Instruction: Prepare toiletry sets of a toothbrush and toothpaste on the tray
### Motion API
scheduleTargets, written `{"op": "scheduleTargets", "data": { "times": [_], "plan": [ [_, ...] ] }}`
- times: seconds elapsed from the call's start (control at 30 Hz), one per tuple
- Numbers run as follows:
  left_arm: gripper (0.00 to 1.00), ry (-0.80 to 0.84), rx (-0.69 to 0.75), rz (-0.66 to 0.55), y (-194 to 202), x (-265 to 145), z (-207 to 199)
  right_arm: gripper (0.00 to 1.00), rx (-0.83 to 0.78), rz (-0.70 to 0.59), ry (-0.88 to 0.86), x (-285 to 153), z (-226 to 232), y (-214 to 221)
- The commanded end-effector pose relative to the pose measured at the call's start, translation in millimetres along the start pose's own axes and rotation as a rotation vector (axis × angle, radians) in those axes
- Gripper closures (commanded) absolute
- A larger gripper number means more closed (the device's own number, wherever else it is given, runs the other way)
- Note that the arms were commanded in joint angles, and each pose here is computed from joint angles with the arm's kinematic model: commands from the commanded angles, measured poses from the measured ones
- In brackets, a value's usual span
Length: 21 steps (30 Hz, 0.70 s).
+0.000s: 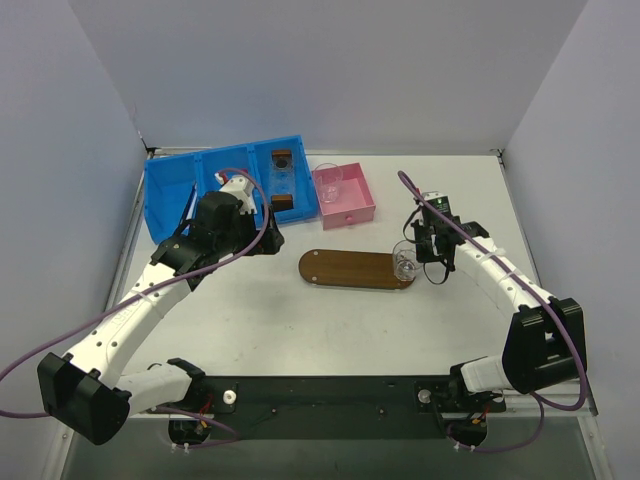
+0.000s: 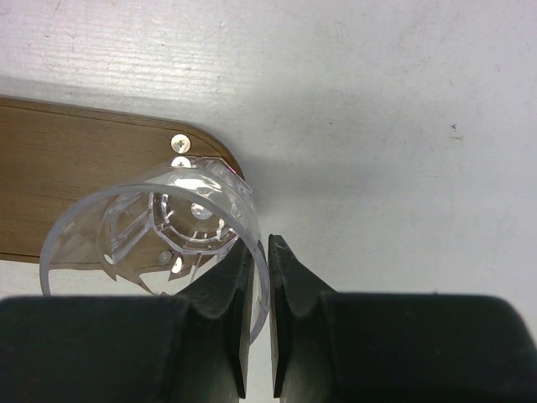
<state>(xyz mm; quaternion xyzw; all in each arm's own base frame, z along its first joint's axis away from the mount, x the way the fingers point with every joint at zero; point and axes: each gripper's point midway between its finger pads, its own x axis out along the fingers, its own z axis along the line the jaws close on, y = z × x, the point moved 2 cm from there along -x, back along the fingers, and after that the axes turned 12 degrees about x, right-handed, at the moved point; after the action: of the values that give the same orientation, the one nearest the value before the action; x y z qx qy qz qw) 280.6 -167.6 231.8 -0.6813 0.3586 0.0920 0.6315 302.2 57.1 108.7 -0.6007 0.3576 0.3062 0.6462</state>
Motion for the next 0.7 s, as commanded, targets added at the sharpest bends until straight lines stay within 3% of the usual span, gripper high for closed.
{"op": "scheduleTargets", "data": {
  "times": [0.0, 0.67],
  "plan": [
    [0.03, 0.017, 0.007, -0.045, -12.3, -1.2, -2.0, 1.00, -0.006, 0.017, 0.034, 1.5, -9.7, 8.7],
    [0.03, 0.017, 0.009, -0.046, -10.6, -1.9, -1.5, 1.00, -0.003, 0.031, 0.059, -2.2, -16.2, 18.1]
  ]
}}
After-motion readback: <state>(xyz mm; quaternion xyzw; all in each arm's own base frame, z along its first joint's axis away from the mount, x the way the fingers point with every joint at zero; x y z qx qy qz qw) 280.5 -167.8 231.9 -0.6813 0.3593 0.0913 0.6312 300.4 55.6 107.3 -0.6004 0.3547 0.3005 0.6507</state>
